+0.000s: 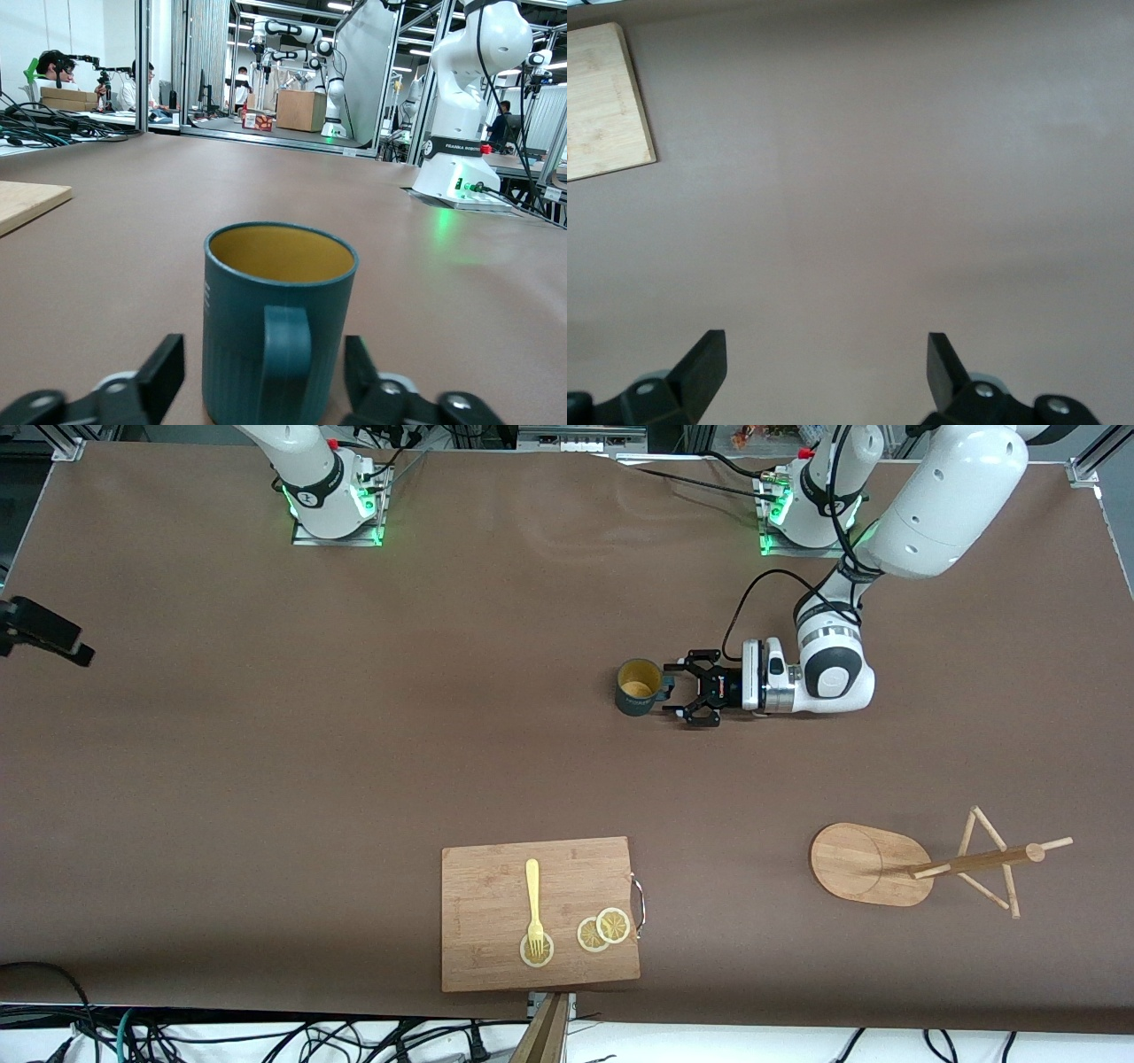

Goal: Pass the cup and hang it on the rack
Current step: 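Grasp the mug handle with the left gripper while the right gripper withdraws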

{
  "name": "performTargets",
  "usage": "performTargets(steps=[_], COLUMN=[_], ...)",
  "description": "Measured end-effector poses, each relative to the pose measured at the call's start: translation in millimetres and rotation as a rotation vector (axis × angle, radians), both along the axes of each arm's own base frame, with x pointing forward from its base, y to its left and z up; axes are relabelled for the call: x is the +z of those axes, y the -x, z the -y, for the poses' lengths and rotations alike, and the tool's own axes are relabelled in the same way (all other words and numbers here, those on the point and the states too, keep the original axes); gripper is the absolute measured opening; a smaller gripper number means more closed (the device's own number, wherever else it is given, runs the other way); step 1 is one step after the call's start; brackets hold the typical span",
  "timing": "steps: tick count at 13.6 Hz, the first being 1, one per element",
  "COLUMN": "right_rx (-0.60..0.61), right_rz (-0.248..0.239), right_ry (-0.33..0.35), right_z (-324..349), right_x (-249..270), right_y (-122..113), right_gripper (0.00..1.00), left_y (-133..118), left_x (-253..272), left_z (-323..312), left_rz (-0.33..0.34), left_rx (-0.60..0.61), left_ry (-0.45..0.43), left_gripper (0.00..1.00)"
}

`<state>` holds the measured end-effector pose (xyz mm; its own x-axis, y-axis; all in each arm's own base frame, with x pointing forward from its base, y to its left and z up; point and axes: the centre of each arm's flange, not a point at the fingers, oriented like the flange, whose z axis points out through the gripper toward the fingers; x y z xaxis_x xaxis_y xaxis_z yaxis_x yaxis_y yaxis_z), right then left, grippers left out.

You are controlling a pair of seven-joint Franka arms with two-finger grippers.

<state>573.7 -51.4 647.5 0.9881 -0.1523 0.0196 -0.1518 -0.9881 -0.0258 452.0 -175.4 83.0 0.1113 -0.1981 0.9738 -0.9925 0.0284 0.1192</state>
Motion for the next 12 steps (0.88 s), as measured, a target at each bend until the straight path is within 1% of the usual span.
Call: performTargets(steps=[1,2,4,5,7,8,9,11,12], right_rx=[-0.01,-0.007,0.03,0.05,0.064,0.063,0.061,0.058,0.057], right_rz=[-0.01,-0.022,-0.047,-0.054,-0.06,-0.062,-0.063,-0.065,-0.066], right_ry=[-0.006,-0.002,0.044,0.058,0.067,0.067,0.067,0.066,0.066], right_z=[7,7,-8,-18,-25,-25,-23,-21,-21], right_x=[-3,-8,-16,-19,-21,-21,-21,-22,-22], right_y=[5,8,8,8,7,8,8,8,8], right_gripper=[1.0,1.0,1.0,1.0,1.0,1.0,1.0,1.0,1.0], left_y=[-1,-1,0,-1,-4,-6,-9,-25,-36], left_x=[-3,-5,-9,-11,-13,-12,-9,10,25], left_z=[0,0,-1,-2,-3,-3,-2,-4,-7], left_rz=[-0.002,-0.005,-0.012,-0.012,-0.017,-0.029,-0.042,-0.051,-0.065], left_rx=[0.001,0.002,0.004,0.006,0.011,0.014,0.015,0.022,0.03], left_ry=[0.004,0.006,0.009,0.012,0.027,0.041,0.069,0.118,0.129], left_gripper=[0.61,0.51,0.27,0.21,0.21,0.21,0.21,0.21,0.21])
